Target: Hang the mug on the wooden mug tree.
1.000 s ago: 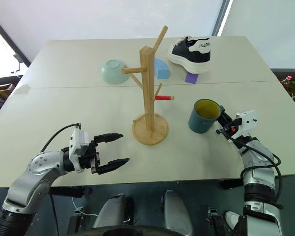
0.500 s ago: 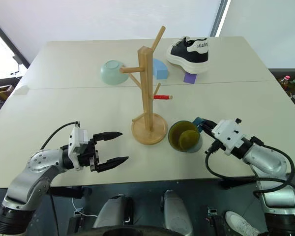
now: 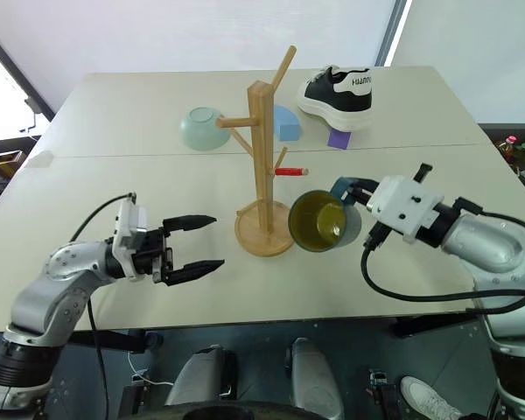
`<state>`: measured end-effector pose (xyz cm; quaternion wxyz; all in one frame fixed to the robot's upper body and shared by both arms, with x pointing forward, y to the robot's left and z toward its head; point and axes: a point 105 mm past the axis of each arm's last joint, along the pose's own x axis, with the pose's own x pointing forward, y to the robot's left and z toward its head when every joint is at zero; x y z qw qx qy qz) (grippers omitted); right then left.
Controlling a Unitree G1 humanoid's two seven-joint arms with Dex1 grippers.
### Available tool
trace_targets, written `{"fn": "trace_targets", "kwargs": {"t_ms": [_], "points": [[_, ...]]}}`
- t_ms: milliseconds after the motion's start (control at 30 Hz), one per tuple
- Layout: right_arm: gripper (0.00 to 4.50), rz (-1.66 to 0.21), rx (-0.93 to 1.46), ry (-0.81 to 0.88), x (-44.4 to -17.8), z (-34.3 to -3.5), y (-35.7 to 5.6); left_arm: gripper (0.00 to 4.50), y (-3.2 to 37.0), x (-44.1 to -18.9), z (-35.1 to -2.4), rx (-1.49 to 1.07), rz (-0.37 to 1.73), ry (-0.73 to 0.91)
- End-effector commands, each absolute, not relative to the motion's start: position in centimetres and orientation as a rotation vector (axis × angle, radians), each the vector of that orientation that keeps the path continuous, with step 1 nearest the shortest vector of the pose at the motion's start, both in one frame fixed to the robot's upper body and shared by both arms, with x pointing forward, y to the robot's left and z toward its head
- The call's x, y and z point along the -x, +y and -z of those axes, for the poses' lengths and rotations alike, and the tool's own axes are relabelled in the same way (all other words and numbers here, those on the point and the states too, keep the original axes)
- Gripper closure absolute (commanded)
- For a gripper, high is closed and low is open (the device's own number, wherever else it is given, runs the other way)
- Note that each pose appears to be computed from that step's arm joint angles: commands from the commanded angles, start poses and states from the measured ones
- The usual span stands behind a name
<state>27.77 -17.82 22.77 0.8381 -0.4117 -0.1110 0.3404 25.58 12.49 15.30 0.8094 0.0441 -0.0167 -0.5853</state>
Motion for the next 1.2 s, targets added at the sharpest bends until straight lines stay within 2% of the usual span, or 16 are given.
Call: {"fn": "trace_targets", "kwargs": {"t_ms": [33, 700, 1200], "points": [[4.44, -0.773, 0.907, -0.293, -27.2, -24.4, -16.4, 0.00, 12.8, -25.5, -16.9, -0.113, 1.254, -0.079], [4.44, -0.857, 0.984, -0.333, -27.9, -26.3, -13.6, 0.00, 13.1, -25.0, -18.0, -0.125, 1.223, -0.099], [4.44, -0.877, 0.972, -0.293, -29.2, -26.1, -12.6, 0.00, 12.2, -24.3, -21.4, -0.075, 1.281, -0.185]]}}
